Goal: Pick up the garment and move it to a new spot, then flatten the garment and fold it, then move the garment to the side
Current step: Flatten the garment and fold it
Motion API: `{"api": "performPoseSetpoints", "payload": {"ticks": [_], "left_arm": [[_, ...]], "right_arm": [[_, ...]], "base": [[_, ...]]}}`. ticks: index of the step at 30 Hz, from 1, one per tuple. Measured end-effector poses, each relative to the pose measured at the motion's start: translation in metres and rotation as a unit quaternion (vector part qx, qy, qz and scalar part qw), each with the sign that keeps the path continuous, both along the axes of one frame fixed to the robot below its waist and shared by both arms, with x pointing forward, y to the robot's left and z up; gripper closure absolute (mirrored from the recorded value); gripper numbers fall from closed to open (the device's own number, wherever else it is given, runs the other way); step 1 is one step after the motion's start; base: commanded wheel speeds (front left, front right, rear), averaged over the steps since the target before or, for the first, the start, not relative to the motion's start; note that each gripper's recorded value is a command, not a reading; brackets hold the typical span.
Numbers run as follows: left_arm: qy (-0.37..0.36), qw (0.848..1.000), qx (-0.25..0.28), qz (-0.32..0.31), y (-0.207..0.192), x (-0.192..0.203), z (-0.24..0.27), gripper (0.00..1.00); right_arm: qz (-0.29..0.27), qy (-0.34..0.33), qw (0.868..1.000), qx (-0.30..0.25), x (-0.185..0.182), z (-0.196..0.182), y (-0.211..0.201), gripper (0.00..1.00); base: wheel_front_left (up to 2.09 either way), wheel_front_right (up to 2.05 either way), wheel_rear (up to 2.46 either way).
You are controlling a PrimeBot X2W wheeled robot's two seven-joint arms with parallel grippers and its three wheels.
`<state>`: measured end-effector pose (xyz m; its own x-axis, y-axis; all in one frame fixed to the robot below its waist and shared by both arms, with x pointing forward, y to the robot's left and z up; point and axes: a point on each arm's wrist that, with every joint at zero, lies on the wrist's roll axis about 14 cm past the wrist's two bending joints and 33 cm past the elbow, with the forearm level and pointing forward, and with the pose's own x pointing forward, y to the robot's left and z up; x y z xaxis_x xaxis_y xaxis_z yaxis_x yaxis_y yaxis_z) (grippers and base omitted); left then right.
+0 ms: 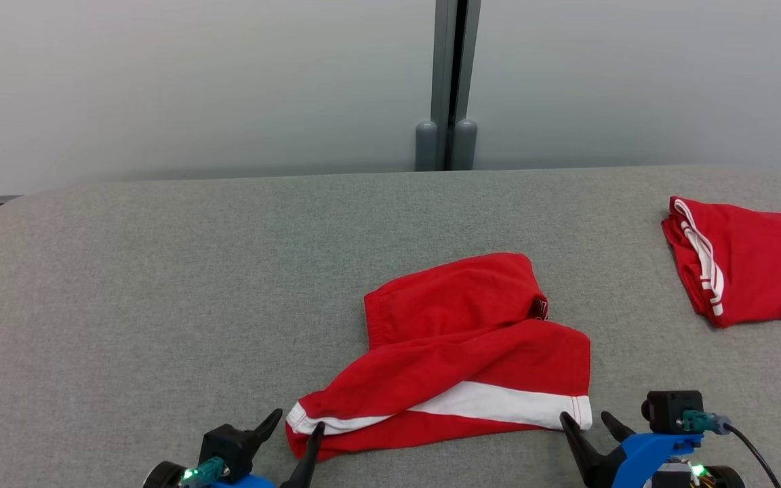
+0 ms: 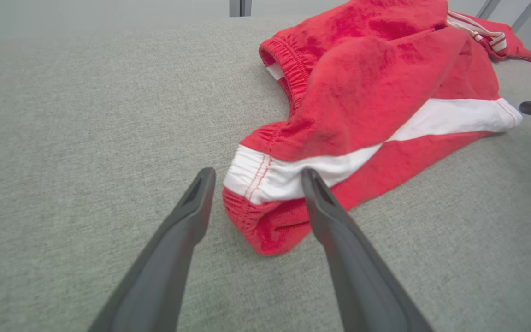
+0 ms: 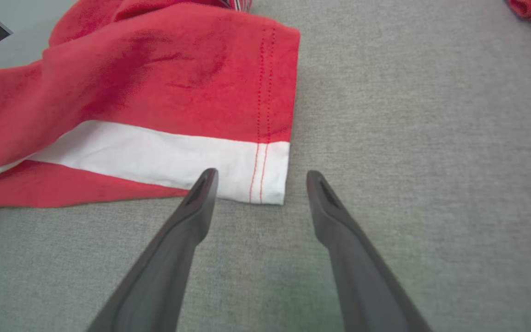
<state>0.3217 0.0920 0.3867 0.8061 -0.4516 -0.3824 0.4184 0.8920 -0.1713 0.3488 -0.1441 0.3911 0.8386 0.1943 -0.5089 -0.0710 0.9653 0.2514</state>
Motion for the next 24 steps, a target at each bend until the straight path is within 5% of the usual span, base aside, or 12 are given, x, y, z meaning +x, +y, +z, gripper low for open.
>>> {"api": "performPoseSetpoints", "payload": {"ticks": [12, 13, 14, 15, 16, 24], "left_arm": [[-0.011, 1.0, 0.01, -0.009, -0.005, 0.012, 0.0, 0.0], [-0.008, 1.0, 0.01, -0.011, -0.006, 0.012, -0.002, 0.0], [-0.005, 1.0, 0.01, -0.012, -0.006, 0.011, -0.003, 0.41], [-0.003, 1.0, 0.011, -0.013, -0.007, 0.011, -0.005, 1.0], [-0.003, 1.0, 0.011, -0.013, -0.007, 0.011, -0.005, 1.0], [-0.028, 0.999, -0.038, 0.025, -0.006, 0.027, 0.013, 1.0]], "right_arm": [[0.025, 0.02, 0.999, 0.017, 0.005, -0.01, 0.02, 0.0], [0.025, 0.019, 0.999, 0.018, 0.005, -0.01, 0.021, 0.17], [0.025, 0.017, 0.999, 0.018, 0.005, -0.01, 0.021, 0.53], [0.026, 0.014, 0.999, 0.018, 0.006, -0.008, 0.021, 0.9], [0.026, 0.014, 0.999, 0.018, 0.006, -0.008, 0.021, 1.0], [0.024, -0.053, 0.998, 0.022, 0.025, 0.021, 0.024, 1.0]], "base": [[0.0, 0.0, 0.0], [0.0, 0.0, 0.0], [0.0, 0.0, 0.0], [0.0, 0.0, 0.0], [0.0, 0.0, 0.0], [0.0, 0.0, 0.0]]}}
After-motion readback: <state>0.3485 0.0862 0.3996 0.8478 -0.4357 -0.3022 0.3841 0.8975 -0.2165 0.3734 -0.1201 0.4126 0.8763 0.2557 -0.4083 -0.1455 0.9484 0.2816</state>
